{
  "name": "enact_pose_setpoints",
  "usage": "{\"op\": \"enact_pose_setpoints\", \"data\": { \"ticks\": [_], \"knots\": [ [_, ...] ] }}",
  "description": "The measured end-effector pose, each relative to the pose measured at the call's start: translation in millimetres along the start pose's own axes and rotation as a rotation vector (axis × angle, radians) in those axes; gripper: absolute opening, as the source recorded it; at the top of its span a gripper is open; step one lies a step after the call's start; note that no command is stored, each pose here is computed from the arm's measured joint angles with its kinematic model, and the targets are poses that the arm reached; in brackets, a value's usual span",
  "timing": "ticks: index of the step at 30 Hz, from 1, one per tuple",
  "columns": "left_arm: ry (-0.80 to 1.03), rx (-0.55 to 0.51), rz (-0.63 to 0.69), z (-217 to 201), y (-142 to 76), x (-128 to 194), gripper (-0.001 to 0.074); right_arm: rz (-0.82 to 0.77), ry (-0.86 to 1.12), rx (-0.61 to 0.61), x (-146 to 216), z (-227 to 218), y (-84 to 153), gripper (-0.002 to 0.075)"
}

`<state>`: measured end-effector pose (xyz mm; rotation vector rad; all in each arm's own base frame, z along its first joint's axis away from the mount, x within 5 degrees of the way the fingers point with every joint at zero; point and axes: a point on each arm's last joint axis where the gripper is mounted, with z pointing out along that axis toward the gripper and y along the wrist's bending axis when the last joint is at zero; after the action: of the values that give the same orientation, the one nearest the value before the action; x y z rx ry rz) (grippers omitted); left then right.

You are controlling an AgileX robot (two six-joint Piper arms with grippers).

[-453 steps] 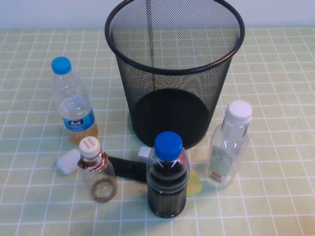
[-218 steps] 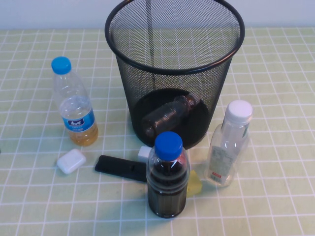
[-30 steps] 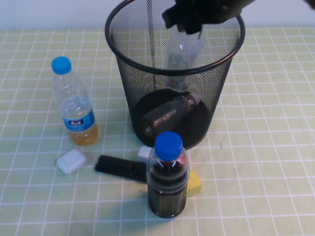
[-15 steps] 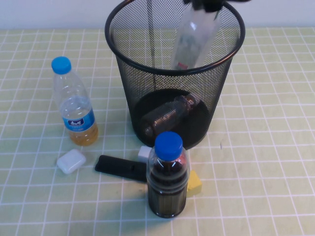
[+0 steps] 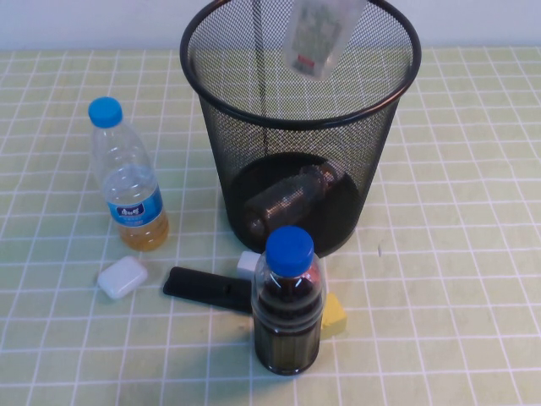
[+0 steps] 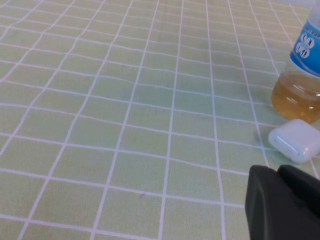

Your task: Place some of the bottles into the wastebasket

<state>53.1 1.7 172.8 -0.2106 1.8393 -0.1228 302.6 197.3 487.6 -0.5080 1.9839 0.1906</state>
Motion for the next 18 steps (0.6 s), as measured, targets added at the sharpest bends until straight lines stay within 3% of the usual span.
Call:
{"op": "enact_pose_setpoints", "data": {
  "ticks": [7, 12, 14, 18],
  "knots": [
    [0.0, 0.0, -0.002, 0, 0, 0, 0.0001, 0.015, 0.033, -0.024, 4, 10, 4, 0.0507],
    [0.0, 0.0, -0.002, 0, 0, 0, 0.0001, -0.005, 0.068, -0.025, 6, -3, 2, 0.0511],
    [0.0, 0.0, -0.002, 0, 0, 0, 0.0001, -0.019, 0.087, -0.032, 6, -17, -1, 0.0443],
    [0.0, 0.0, -0.002, 0, 0, 0, 0.0001, -0.05, 0.138, -0.031, 9, -56, -9, 0.0155]
  ]
}}
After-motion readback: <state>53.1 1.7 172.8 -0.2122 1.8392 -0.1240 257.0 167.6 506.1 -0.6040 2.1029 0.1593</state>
